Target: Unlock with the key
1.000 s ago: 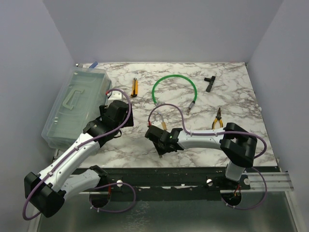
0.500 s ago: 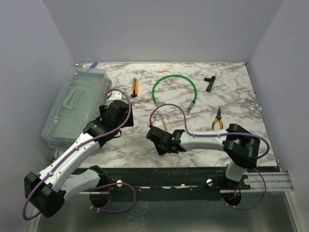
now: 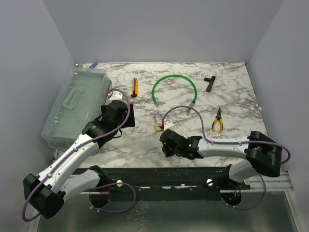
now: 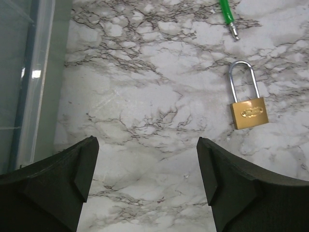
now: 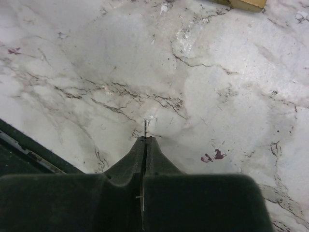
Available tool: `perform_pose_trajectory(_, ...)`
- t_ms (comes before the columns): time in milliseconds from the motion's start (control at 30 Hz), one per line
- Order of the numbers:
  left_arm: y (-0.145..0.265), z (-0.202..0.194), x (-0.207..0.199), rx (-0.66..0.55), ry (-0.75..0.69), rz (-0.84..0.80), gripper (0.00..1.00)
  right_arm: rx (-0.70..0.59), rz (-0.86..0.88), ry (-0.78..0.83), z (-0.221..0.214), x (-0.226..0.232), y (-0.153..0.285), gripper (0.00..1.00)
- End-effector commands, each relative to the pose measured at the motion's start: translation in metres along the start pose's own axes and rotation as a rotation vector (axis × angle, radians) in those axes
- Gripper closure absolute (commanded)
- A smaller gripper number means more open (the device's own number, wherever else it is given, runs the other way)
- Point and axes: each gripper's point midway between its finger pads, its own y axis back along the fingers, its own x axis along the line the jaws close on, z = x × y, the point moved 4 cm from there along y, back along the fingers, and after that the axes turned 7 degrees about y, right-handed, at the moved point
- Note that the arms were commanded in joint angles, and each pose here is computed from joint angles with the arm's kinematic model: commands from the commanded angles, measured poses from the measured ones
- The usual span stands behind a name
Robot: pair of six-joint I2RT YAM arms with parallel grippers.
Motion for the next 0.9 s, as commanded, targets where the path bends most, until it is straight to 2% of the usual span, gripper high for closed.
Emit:
perform_pose_trajectory(0,0.012,-0.001,-0.025,0.021,0.019,-0.218,0.13,-0.214,0.095,-0.030,0.025,0.006,0.016,1.00)
perform_pose_trajectory(167,0.035,0.002,-0.051,0.018,0.053,-0.455,0.17,-0.367,0.197,-0.055,0.041,0.005,0.040,1.00)
perform_pose_trajectory(367,0.064,-0.003,-0.088,0.101,0.130,-0.766,0.24,-0.558,0.342,-0.082,0.059,0.002,0.079,1.00)
perform_pose_trajectory(533,0.067,-0.005,-0.097,0.114,0.225,-0.845,0.31,-0.669,0.459,-0.140,0.069,-0.010,0.104,1.00)
perform_pose_trajectory(633,0.066,-0.010,-0.103,0.129,0.256,-0.893,0.34,-0.685,0.545,-0.185,0.077,-0.021,0.110,1.00)
perform_pose_trajectory(867,0.075,-0.003,-0.116,0.106,0.323,-1.027,0.34,-0.743,0.725,-0.165,0.090,-0.024,0.127,1.00)
